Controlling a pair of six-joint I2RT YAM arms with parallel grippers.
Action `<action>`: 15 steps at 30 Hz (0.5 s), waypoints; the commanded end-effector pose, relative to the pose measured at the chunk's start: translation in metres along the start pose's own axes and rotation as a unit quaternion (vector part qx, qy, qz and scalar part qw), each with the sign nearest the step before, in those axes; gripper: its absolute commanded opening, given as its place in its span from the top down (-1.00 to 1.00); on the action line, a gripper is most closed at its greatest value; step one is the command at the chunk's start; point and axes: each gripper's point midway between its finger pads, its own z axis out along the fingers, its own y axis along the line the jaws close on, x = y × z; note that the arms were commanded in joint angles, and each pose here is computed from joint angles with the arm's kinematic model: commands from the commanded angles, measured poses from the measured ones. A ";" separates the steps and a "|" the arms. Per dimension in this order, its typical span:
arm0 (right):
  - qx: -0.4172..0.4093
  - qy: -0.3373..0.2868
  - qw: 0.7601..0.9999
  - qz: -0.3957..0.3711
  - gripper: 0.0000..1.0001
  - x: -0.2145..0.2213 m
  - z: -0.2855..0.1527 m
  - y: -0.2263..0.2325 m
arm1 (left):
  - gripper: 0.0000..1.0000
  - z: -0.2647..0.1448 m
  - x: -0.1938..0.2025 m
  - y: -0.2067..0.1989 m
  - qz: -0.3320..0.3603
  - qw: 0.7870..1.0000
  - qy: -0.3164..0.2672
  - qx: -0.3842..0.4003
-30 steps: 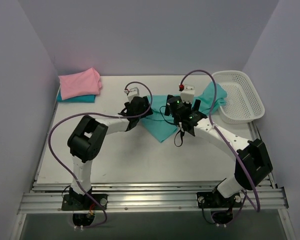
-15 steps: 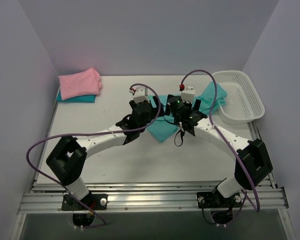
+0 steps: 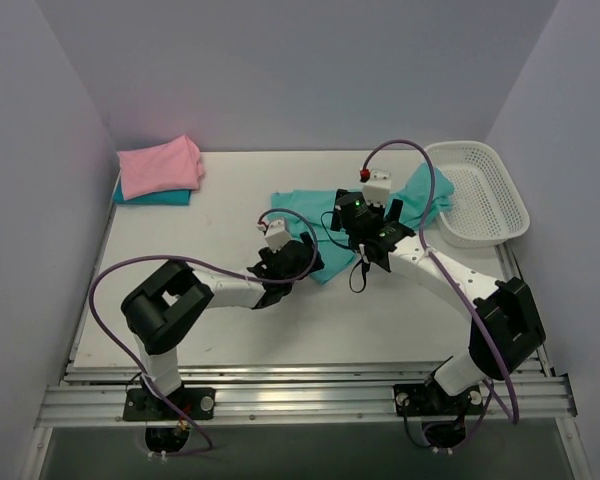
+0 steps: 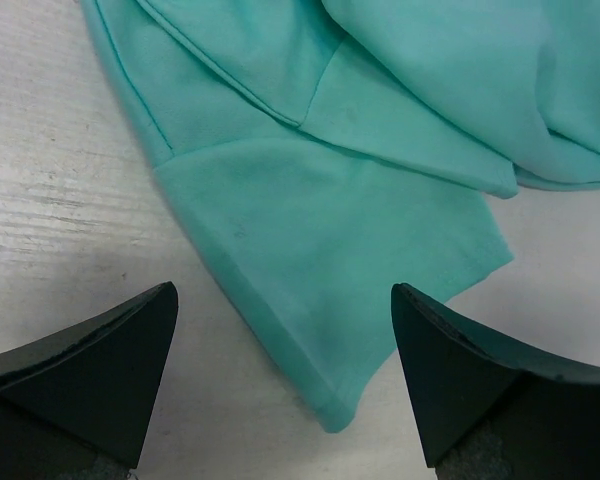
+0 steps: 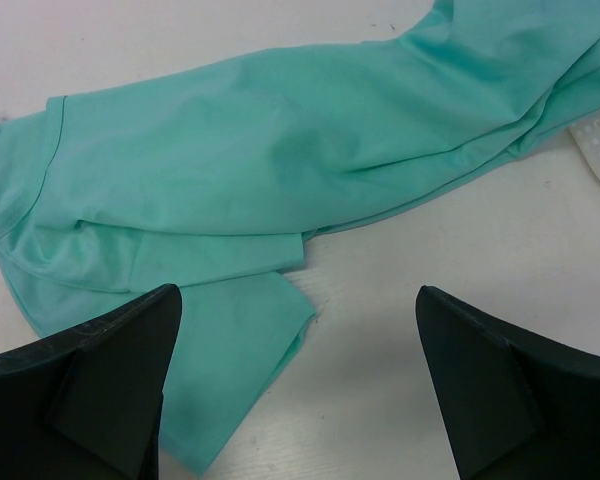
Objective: Fold and stack the t-shirts
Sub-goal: Move the tshirt to the center of the board, then flatten the tshirt out
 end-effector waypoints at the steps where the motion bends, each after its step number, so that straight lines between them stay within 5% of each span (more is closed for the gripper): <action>1: 0.017 -0.016 1.000 0.013 -1.00 -0.009 -0.002 -0.009 | -0.94 -0.005 -0.008 -0.027 -0.079 0.996 -0.024 0.033; 15: 0.027 -0.012 1.000 0.010 -1.00 -0.004 0.001 -0.012 | -0.90 -0.025 0.041 -0.054 -0.144 0.986 0.029 0.077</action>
